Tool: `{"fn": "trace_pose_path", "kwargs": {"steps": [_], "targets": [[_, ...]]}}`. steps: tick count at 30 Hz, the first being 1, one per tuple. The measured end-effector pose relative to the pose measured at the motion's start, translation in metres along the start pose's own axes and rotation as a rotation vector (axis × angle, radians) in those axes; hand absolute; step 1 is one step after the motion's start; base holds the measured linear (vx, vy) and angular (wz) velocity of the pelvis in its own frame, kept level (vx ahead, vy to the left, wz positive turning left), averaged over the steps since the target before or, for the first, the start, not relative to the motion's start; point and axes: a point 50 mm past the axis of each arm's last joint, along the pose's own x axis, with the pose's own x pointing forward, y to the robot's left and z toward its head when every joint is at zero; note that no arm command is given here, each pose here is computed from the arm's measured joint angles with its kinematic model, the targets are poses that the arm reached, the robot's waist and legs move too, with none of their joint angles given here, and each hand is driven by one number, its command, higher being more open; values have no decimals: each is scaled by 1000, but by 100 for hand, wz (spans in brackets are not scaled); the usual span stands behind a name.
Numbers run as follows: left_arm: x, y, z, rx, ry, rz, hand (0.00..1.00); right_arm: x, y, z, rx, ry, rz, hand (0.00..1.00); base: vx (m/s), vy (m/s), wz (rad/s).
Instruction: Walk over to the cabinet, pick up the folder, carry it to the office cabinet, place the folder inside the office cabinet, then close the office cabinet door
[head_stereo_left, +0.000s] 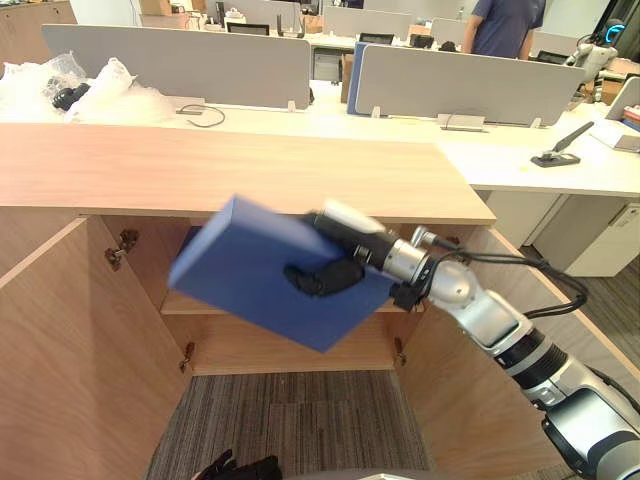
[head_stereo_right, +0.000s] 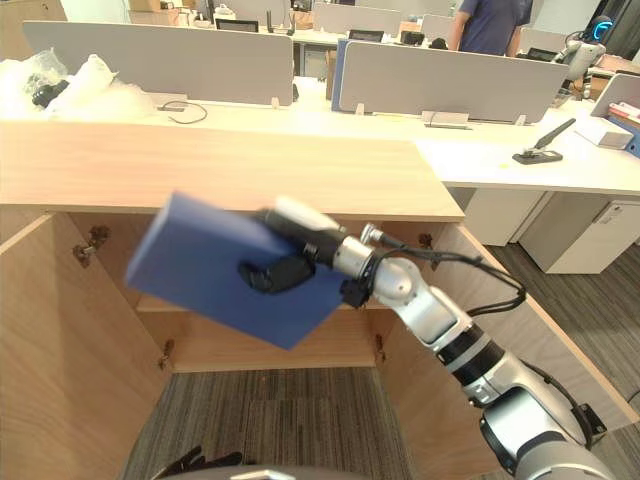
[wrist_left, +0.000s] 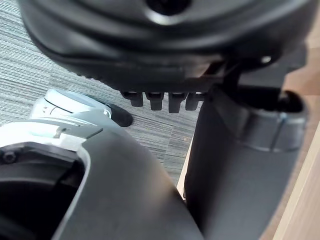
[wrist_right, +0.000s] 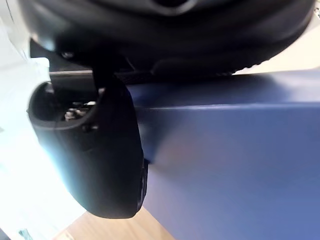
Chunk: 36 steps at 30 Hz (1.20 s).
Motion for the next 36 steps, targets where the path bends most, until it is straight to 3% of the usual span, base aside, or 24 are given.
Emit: {"fn": "trace_pose_path", "kwargs": {"steps": [5, 9, 13, 17, 21, 23, 25, 30, 36], "targets": [[1, 2, 4, -3, -12, 21, 100, -10, 40, -50, -47, 232, 195, 0, 2, 0, 10], [3, -2, 8, 3, -22, 24, 100, -27, 53, -95, 11, 460, 224, 0, 2, 1, 1], [4, -3, 13, -1, -48, 37, 100, -39, 48, -127, 246, 649, 26, 0, 16, -1, -1], [6, -12, 25, -44, -122, 15, 100, -51, 34, -144, 671, 683, -409, 0, 57, -3, -3], [7, -16, 27, -91, -136, 15, 100, -49, 15, -150, 1022, 623, -751, 0, 19, 10, 2], [8, -17, 33, -103, -157, 23, 100, -42, -5, -146, 1256, 482, -964, 0, -53, 24, 8], [8, -18, 33, -115, -157, 25, 100, -33, -18, -140, 1424, 349, -1066, 0, -25, 19, 17], [8, -26, 30, -181, -158, 21, 100, -3, -55, -109, 1680, -1, -1141, 0, -31, 16, 19], [7, -32, 33, -225, -182, 3, 100, 7, -75, -96, 1802, -134, -1229, 0, -17, 26, 18]]}}
